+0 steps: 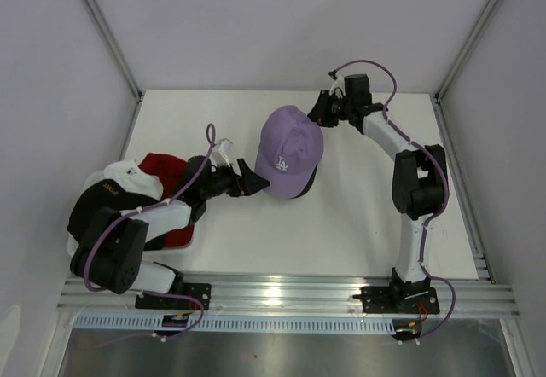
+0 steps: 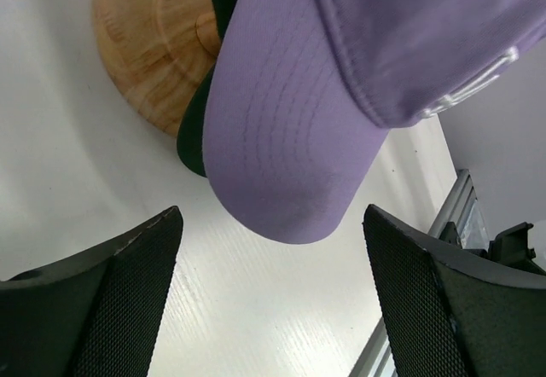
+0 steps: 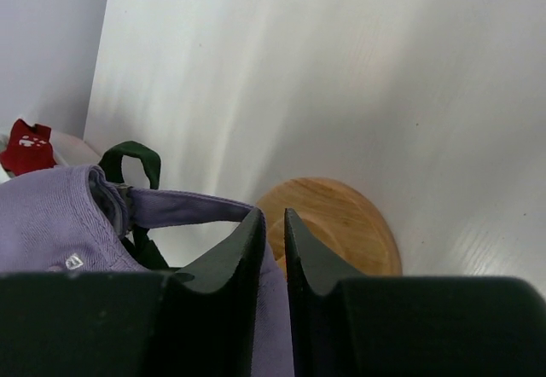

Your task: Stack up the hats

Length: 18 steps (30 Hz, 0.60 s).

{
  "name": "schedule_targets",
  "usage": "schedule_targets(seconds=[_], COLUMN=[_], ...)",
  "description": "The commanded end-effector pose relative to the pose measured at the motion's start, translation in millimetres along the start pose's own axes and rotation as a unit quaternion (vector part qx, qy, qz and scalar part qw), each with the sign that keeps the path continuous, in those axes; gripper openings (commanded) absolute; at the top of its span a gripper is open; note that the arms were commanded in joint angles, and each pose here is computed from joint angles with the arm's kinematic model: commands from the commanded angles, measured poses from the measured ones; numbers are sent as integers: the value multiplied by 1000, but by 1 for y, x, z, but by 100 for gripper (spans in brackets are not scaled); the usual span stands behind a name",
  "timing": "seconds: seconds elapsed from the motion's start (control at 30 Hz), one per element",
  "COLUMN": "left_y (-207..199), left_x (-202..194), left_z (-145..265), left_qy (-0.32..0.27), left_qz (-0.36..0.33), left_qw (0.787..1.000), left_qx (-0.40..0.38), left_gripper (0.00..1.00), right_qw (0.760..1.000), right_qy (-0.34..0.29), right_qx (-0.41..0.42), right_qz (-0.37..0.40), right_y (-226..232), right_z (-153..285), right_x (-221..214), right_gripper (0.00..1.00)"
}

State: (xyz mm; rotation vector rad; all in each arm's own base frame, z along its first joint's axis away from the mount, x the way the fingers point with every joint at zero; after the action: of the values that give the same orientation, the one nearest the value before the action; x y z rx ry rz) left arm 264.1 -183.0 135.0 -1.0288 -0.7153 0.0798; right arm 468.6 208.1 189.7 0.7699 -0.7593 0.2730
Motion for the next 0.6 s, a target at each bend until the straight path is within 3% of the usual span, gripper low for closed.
schedule_targets(seconds=[0.0, 0.17, 0.4, 0.5, 0.57], left_y=[-12, -10, -28, -31, -39], left_x=[10, 19, 17, 7, 5], left_z=[-8, -20, -14, -9, -9], left_qy=[-36, -42, -69, -75, -82], left_qz=[-45, -47, -43, -45, -55], left_qw=[996, 996, 985, 981, 976], left_qx=[-69, -69, -149, -172, -194], left_gripper=[87, 71, 34, 29, 18], right_qw=[999, 1000, 999, 999, 1000], right_qy=[-4, 1, -4, -6, -5], right_qx=[-14, -8, -18, -16, -16], right_qz=[28, 27, 33, 29, 26], right_y=[-4, -4, -4, -3, -3], right_z=[-8, -14, -12, -11, -12], right_x=[6, 3, 5, 6, 6], right_gripper=[21, 22, 23, 23, 23])
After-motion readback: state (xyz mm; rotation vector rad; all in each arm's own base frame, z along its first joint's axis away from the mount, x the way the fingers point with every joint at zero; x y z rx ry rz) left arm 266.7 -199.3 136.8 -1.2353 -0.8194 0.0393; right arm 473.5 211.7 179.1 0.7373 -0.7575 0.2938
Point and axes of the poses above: each gripper's point midway between its finger pads, its own z axis back along the fingers, its own y axis along the line the jaws close on, x = y × z, the point moved 6 cm from there along z, back along the fingers, and after that the axes turned 10 degrees about z, right-handed, at the moved point
